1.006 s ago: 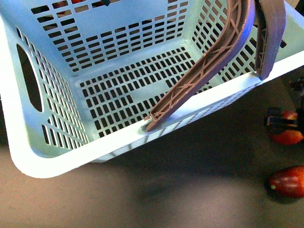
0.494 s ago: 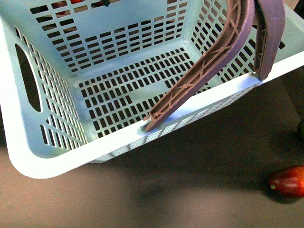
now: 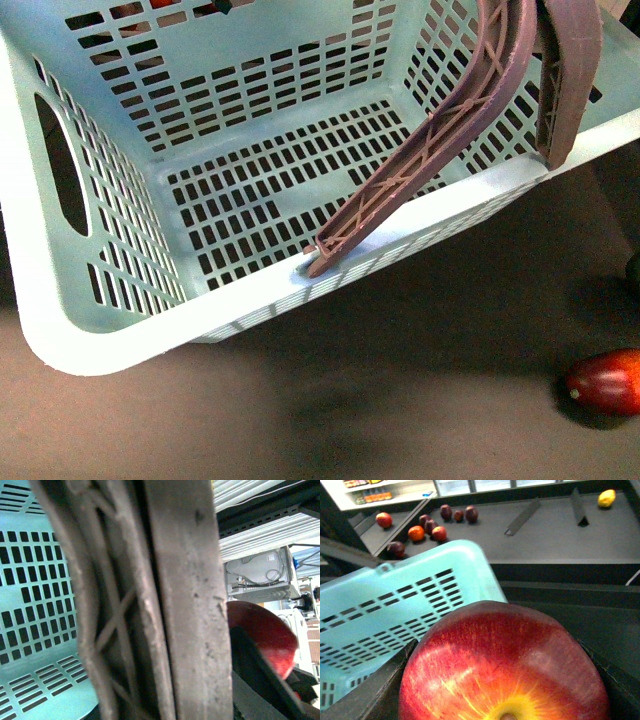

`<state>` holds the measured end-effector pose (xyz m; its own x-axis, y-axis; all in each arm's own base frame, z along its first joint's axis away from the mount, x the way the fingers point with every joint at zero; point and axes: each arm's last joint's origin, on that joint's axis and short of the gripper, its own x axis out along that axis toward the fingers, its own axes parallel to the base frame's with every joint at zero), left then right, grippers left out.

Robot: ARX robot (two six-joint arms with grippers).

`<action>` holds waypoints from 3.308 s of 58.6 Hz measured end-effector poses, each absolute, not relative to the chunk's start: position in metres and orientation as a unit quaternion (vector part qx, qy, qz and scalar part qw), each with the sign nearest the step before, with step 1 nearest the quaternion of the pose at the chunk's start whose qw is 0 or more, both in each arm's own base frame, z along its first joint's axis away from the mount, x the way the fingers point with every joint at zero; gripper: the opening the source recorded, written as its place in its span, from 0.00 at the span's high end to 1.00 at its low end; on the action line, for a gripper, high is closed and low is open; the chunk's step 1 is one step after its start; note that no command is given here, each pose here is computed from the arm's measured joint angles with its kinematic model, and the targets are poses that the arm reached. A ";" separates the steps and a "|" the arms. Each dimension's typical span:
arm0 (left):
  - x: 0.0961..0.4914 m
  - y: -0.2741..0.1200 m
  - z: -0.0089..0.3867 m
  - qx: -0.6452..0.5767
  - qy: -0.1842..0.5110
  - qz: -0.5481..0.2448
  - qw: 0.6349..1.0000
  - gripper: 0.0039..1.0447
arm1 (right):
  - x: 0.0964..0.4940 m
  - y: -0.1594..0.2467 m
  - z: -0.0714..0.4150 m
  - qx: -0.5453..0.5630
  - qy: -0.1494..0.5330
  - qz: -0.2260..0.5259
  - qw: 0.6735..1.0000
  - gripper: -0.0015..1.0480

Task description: Pick apple with right arm and hold basket with left

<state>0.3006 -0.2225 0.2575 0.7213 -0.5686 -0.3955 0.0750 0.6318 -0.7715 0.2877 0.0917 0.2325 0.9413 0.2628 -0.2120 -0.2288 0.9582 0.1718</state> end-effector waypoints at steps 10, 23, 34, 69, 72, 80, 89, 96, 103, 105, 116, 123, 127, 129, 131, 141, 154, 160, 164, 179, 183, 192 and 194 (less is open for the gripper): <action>0.301 -0.223 0.257 -0.384 0.321 -0.190 0.844 0.76 | 0.292 0.110 0.216 0.074 0.140 0.130 0.979 0.23; 0.301 -0.223 0.257 -0.385 0.321 -0.191 0.844 0.76 | 0.296 0.108 0.212 0.094 0.139 0.110 0.980 0.09; 0.301 -0.223 0.257 -0.381 0.321 -0.191 0.846 0.84 | 0.287 0.086 0.230 0.118 0.104 0.091 0.983 0.08; 0.300 -0.224 0.257 -0.382 0.323 -0.194 0.844 0.84 | 0.221 -0.005 0.232 0.120 0.050 -0.020 0.991 0.10; 0.300 -0.224 0.257 -0.381 0.321 -0.191 0.846 0.84 | 0.218 -0.003 0.230 0.088 0.022 -0.011 0.996 0.18; 0.300 -0.223 0.257 -0.379 0.320 -0.191 0.847 0.84 | 0.201 -0.001 0.216 0.027 0.003 -0.002 1.000 0.39; 0.300 -0.223 0.257 -0.379 0.321 -0.192 0.846 0.84 | 0.184 0.000 0.203 0.012 0.006 -0.001 1.000 0.64; 0.300 -0.223 0.257 -0.380 0.321 -0.192 0.846 0.84 | 0.174 0.000 0.196 0.006 0.004 -0.001 1.000 0.83; 0.300 -0.223 0.257 -0.380 0.321 -0.192 0.846 0.84 | 0.160 0.000 0.187 0.003 0.004 -0.001 1.000 0.98; 0.300 -0.223 0.257 -0.380 0.321 -0.192 0.846 0.84 | 0.157 0.000 0.185 0.003 0.005 -0.001 1.000 0.98; 0.300 -0.223 0.257 -0.379 0.320 -0.192 0.847 0.84 | 0.146 0.000 0.179 0.003 0.005 -0.001 1.000 0.98; 0.300 -0.223 0.257 -0.379 0.321 -0.193 0.846 0.84 | 0.140 0.000 0.177 0.003 0.004 -0.001 1.000 0.98; 0.300 -0.223 0.257 -0.379 0.321 -0.193 0.846 0.84 | 0.136 0.000 0.175 0.003 0.005 -0.001 1.000 0.98; 0.300 -0.223 0.257 -0.379 0.321 -0.193 0.846 0.84 | 0.135 0.000 0.174 0.003 0.005 -0.001 1.000 0.98; 0.300 -0.223 0.257 -0.379 0.321 -0.193 0.846 0.84 | 0.134 0.000 0.173 0.003 0.005 -0.001 1.000 0.98; 0.300 -0.223 0.257 -0.379 0.321 -0.192 0.847 0.84 | 0.128 0.000 0.171 0.002 -0.006 -0.001 1.000 0.98; 0.300 -0.223 0.257 -0.379 0.321 -0.192 0.846 0.84 | 0.121 0.000 0.172 0.002 -0.008 -0.001 1.000 0.98; 0.300 -0.223 0.257 -0.379 0.321 -0.192 0.846 0.84 | 0.117 0.000 0.173 0.002 -0.009 -0.001 1.000 0.98; 0.300 -0.223 0.257 -0.379 0.321 -0.192 0.846 0.84 | 0.115 0.000 0.173 0.002 -0.009 -0.001 1.000 0.98; 0.300 -0.223 0.257 -0.379 0.321 -0.192 0.846 0.84 | 0.110 0.000 0.172 0.002 -0.009 -0.001 1.000 0.98; 0.300 -0.223 0.257 -0.379 0.321 -0.192 0.846 0.84 | 0.110 0.000 0.172 0.002 -0.009 -0.001 1.000 0.98; 0.300 -0.223 0.257 -0.379 0.321 -0.192 0.846 0.84 | 0.103 0.000 0.168 0.002 0.006 0.000 1.000 0.98; 0.300 -0.223 0.257 -0.379 0.321 -0.193 0.846 0.84 | 0.099 0.000 0.168 0.002 0.003 -0.001 1.000 0.98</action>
